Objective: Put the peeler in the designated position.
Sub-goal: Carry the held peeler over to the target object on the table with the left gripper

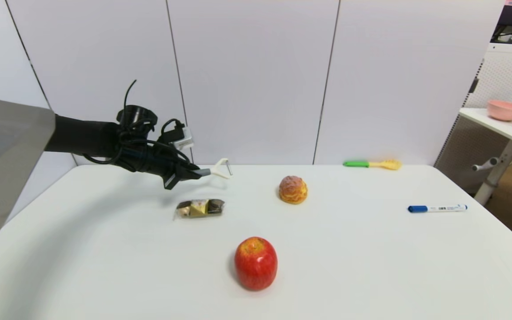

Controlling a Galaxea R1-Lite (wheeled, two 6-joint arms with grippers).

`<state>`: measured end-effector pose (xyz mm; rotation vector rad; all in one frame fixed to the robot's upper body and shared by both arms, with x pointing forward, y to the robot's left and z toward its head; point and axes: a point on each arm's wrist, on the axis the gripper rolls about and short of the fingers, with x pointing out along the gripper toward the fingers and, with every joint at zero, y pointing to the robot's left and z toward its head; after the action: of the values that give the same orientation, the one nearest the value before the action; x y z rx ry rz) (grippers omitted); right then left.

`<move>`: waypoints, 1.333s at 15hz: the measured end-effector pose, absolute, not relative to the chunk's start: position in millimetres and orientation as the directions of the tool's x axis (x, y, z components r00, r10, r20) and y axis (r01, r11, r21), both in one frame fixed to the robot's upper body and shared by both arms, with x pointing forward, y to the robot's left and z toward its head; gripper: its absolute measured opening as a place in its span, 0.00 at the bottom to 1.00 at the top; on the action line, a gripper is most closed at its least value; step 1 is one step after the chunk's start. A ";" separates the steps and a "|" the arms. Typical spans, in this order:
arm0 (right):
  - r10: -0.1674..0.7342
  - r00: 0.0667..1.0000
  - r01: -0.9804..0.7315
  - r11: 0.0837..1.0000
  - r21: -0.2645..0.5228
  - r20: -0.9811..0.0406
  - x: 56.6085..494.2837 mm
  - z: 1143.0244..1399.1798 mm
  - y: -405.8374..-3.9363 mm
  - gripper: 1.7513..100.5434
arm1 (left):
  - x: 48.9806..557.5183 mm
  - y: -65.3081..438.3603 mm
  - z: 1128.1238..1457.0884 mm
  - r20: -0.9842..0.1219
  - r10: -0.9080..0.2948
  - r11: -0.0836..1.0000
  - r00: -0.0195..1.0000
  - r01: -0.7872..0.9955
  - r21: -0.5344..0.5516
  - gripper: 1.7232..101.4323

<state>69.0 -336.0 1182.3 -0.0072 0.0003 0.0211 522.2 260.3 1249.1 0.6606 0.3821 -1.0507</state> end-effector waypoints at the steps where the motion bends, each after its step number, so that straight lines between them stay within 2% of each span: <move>1: 0.021 1.000 -0.021 1.000 -0.007 0.000 69.0 1182.3 -336.0 0.97 | 527.7 259.9 1243.5 -0.585 -0.679 0.313 0.444 0.895 0.317 0.16; 9: 0.021 1.000 -0.021 1.000 -0.007 0.000 69.0 1182.3 -336.0 0.97 | 554.9 259.4 1210.0 -0.599 -0.680 0.304 0.423 0.906 0.296 0.16; 18: 0.021 1.000 -0.021 1.000 -0.007 0.000 69.0 1182.3 -336.0 0.97 | 558.1 261.4 1205.4 -0.594 -0.688 0.297 0.417 0.908 0.295 0.16; 20: 0.021 1.000 -0.021 1.000 -0.007 0.000 69.0 1182.3 -336.0 0.97 | 558.1 261.7 1205.4 -0.592 -0.690 0.297 0.416 0.909 0.292 0.33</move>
<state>69.0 -336.0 1182.3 -0.0072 0.0003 0.0211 558.1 261.7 1205.4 0.6544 0.3892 -1.0988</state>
